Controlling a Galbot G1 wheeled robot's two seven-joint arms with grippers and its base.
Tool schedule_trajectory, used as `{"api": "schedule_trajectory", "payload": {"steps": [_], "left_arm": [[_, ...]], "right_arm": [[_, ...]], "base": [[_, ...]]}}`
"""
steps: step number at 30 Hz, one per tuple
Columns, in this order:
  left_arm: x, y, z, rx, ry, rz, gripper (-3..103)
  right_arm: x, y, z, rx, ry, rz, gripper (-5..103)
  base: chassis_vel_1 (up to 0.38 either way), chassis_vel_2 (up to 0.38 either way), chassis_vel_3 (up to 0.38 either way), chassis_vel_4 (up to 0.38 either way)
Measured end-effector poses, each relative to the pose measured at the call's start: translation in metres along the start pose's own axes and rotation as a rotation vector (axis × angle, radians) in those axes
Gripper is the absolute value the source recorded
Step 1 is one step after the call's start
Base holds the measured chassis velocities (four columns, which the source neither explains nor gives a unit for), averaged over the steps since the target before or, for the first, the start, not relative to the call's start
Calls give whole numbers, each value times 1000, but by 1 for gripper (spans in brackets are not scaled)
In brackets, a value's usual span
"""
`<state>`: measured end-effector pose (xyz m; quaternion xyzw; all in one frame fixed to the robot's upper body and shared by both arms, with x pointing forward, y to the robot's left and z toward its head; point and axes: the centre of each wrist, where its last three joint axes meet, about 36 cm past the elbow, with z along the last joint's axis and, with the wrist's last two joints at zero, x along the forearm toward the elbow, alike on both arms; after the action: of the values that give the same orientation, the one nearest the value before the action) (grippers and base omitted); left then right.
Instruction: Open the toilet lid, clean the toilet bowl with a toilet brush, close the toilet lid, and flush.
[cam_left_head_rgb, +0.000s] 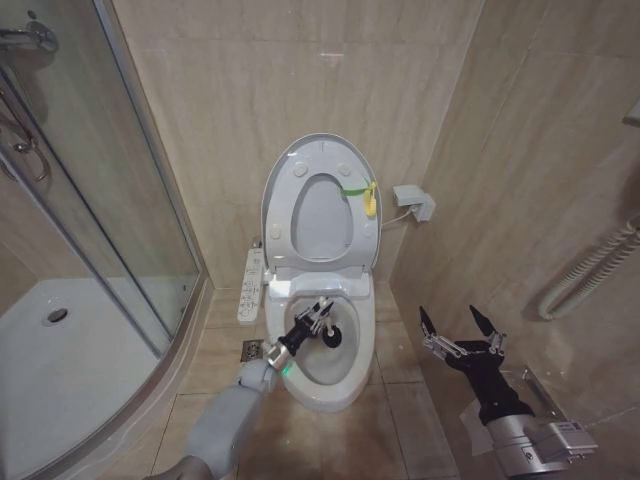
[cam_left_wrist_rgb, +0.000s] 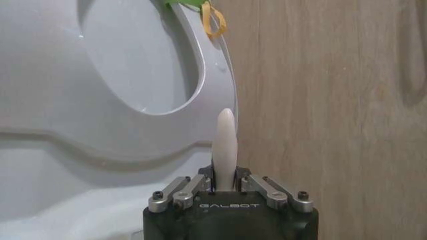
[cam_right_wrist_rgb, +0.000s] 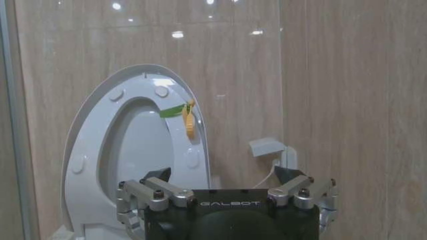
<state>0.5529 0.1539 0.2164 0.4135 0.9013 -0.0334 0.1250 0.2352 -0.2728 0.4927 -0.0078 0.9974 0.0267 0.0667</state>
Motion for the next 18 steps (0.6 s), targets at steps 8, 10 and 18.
{"api": "schedule_trajectory", "payload": {"steps": [8,10,18], "left_arm": [[-26,3,-20,-6,-56,-11,20],[-31,-2,-21,28,-56,-24,20],[2,-3,3,46,14,-41,20]], "right_arm": [[0,0,0,0,0,0,100],[0,0,0,0,0,0,100],[0,0,0,0,0,0,100]], "base": [[0,0,0,0],[0,0,0,0],[0,0,0,0]]}}
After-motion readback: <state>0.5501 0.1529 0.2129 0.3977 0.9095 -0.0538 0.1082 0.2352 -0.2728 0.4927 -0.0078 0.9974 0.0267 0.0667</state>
